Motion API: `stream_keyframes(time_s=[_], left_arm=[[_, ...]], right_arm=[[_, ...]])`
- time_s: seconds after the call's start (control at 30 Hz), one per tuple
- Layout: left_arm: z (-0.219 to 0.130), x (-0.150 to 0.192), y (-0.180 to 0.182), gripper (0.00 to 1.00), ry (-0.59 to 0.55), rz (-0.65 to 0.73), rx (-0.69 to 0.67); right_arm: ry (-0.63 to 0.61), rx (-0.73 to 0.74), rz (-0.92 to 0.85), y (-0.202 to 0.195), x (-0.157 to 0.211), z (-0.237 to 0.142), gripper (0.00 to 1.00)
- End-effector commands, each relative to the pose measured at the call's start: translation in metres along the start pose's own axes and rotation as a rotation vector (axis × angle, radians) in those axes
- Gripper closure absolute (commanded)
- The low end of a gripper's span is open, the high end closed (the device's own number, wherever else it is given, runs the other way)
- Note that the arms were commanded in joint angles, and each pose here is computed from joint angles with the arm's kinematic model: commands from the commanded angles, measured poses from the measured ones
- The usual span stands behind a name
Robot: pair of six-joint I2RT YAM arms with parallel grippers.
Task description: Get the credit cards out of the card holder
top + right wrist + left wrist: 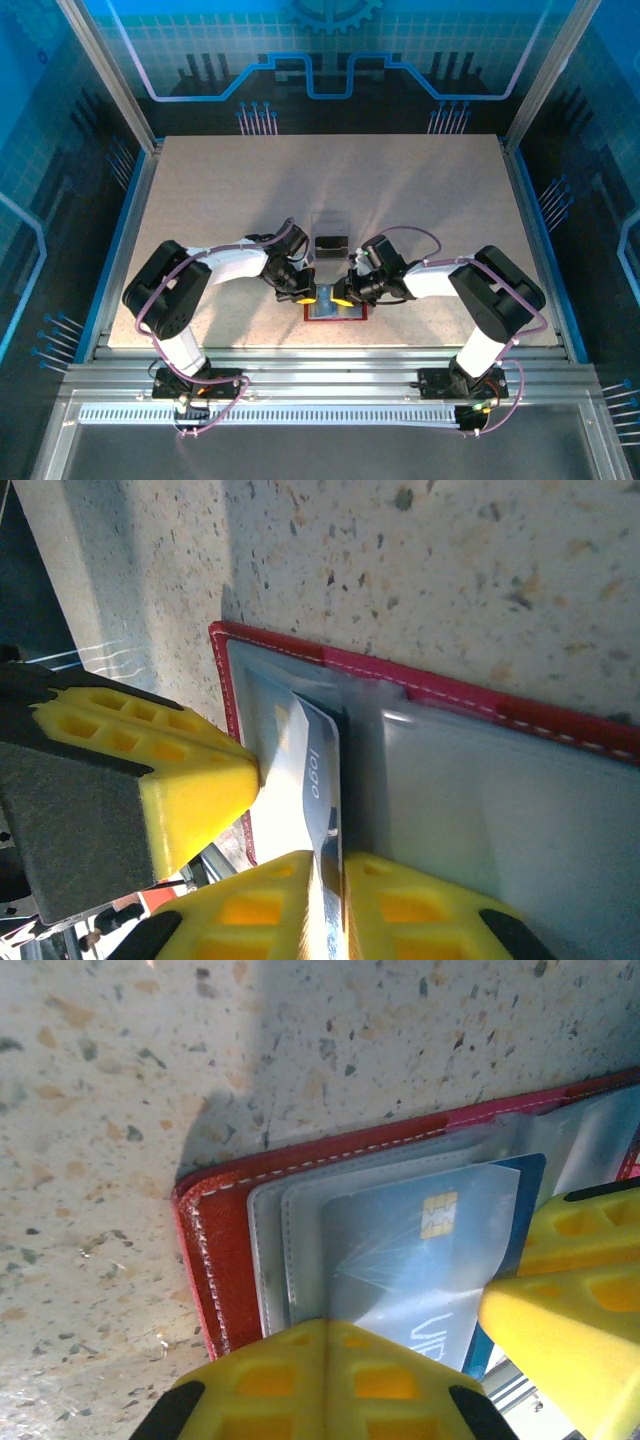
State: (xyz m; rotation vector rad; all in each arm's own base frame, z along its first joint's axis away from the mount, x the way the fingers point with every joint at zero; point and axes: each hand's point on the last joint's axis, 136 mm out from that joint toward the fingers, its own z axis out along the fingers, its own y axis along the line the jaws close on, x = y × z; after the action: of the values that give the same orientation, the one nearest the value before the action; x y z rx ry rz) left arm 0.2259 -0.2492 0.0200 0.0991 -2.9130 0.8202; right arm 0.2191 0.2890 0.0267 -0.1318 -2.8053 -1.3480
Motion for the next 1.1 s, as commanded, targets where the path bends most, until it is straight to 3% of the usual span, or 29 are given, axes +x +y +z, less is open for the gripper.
stream_keyframes(time_s=[0.0, 0.43, 1.07], left_arm=[[0.008, 0.014, 0.025, 1.0, 0.051, -0.022, -0.089], [0.007, 0.015, 0.025, 1.0, 0.048, -0.021, -0.091], [0.0, 0.015, 0.022, 1.0, 0.033, -0.016, -0.09]], right_arm=[[-0.007, -0.031, -0.001, 0.005, -0.001, -0.006, 0.87], [-0.018, -0.033, -0.006, 0.006, -0.001, -0.014, 0.93], [-0.033, 0.148, -0.021, -0.017, 0.003, -0.046, 0.94]])
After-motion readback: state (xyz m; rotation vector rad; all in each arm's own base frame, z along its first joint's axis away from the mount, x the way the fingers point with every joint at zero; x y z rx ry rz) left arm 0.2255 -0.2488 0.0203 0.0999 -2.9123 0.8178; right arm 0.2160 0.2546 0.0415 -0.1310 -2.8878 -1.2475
